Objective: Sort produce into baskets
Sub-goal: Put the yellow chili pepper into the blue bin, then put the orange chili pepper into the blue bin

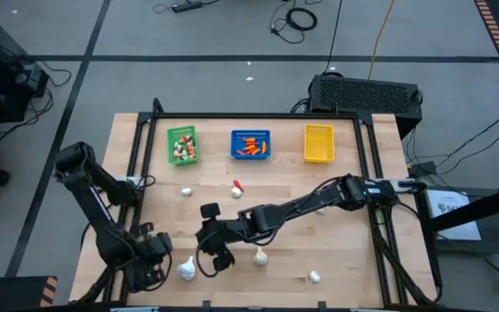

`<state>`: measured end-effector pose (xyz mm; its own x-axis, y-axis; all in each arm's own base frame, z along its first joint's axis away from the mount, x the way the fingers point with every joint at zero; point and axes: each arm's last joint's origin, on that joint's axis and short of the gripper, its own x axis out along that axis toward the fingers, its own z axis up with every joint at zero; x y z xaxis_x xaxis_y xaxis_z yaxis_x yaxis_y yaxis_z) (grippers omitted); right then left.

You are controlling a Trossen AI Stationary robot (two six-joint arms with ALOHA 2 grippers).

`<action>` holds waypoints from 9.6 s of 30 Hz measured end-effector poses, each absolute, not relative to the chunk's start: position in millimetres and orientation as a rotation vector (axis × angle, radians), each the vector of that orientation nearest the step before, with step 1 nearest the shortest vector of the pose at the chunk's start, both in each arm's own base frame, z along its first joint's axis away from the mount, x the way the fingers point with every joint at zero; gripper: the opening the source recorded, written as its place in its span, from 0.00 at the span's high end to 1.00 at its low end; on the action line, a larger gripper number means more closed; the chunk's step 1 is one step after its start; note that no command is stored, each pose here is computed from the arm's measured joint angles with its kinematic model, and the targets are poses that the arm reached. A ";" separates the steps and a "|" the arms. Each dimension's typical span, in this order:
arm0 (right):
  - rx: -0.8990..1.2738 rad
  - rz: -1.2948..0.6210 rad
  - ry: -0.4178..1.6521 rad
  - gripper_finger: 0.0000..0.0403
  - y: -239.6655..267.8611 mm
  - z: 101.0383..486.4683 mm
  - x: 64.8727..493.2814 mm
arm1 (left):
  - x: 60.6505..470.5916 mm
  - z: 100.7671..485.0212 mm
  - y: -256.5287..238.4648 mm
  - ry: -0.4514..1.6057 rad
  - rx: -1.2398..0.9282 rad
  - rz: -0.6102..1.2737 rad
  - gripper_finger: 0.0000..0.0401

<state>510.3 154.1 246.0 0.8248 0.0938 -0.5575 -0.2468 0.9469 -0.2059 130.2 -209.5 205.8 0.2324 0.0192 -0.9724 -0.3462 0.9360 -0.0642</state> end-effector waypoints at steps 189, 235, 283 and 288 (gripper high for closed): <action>0.235 -0.146 0.713 0.74 -98.3 209.6 385.4 | 177.0 175.2 -70.6 0.141 -0.020 -0.109 0.38; 0.394 -0.527 0.635 0.72 0.6 115.4 430.2 | 177.3 177.1 -70.6 0.125 -0.051 -0.113 0.38; 0.292 -0.585 0.568 0.99 -52.1 187.3 411.1 | 177.1 175.1 -70.5 0.145 -0.043 -0.110 0.38; 0.360 -0.674 0.581 0.99 -84.5 184.3 403.5 | 177.1 175.3 -70.5 0.142 -0.044 -0.109 0.38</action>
